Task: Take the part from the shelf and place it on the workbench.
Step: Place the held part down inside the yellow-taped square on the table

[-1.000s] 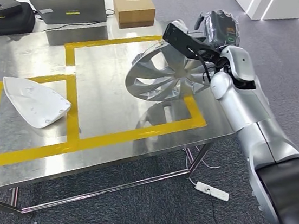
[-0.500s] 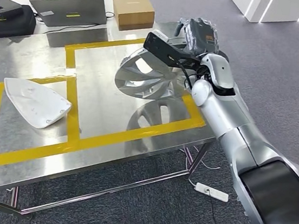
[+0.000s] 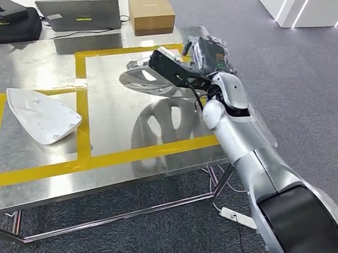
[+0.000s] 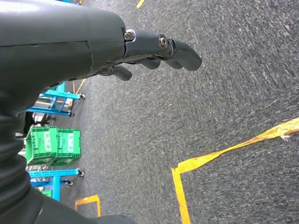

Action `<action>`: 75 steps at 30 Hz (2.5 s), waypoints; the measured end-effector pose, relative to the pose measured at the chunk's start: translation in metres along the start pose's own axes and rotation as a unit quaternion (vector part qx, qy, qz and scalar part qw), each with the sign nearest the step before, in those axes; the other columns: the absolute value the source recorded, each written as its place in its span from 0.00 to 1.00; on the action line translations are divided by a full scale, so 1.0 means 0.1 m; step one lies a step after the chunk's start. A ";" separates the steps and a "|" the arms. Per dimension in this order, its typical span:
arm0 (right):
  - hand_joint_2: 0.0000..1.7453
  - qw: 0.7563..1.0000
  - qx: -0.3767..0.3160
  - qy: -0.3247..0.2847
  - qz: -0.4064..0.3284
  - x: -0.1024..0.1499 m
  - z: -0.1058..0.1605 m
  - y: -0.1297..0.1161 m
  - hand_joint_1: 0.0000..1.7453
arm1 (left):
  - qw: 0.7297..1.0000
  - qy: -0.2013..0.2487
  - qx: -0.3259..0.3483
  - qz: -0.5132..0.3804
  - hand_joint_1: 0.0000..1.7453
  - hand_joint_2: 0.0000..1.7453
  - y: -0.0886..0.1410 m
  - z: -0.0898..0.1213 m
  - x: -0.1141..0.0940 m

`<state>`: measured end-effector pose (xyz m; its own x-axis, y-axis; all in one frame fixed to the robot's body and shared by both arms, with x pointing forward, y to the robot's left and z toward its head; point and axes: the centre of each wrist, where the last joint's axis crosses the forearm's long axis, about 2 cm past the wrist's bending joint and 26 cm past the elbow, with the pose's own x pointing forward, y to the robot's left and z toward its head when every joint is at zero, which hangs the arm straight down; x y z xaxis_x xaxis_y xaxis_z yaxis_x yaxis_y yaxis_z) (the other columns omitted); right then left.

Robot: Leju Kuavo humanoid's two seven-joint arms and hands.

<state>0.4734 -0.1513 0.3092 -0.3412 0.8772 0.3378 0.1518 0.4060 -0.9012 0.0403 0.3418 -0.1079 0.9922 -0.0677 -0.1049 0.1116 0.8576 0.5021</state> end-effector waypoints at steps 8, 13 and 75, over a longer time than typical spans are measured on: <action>1.00 0.999 0.035 0.016 -0.009 -0.07 0.16 0.29 1.00 | 1.000 -0.001 0.001 -0.005 0.00 1.00 0.00 0.00 -0.01; 1.00 0.999 0.041 0.020 -0.011 -0.09 0.18 0.33 1.00 | 1.000 -0.002 0.001 -0.007 0.00 1.00 0.00 0.00 -0.01; 0.00 0.996 0.079 0.045 -0.019 -0.47 0.53 0.75 0.00 | 0.995 -0.102 0.008 -0.002 0.00 0.75 0.00 0.00 -0.01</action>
<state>0.4519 -0.1755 0.2112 -0.2589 0.8838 0.3897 -0.0101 0.4010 -0.9160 0.0390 0.3416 -0.1079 0.9824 -0.1739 0.0679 0.1146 0.8492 0.5155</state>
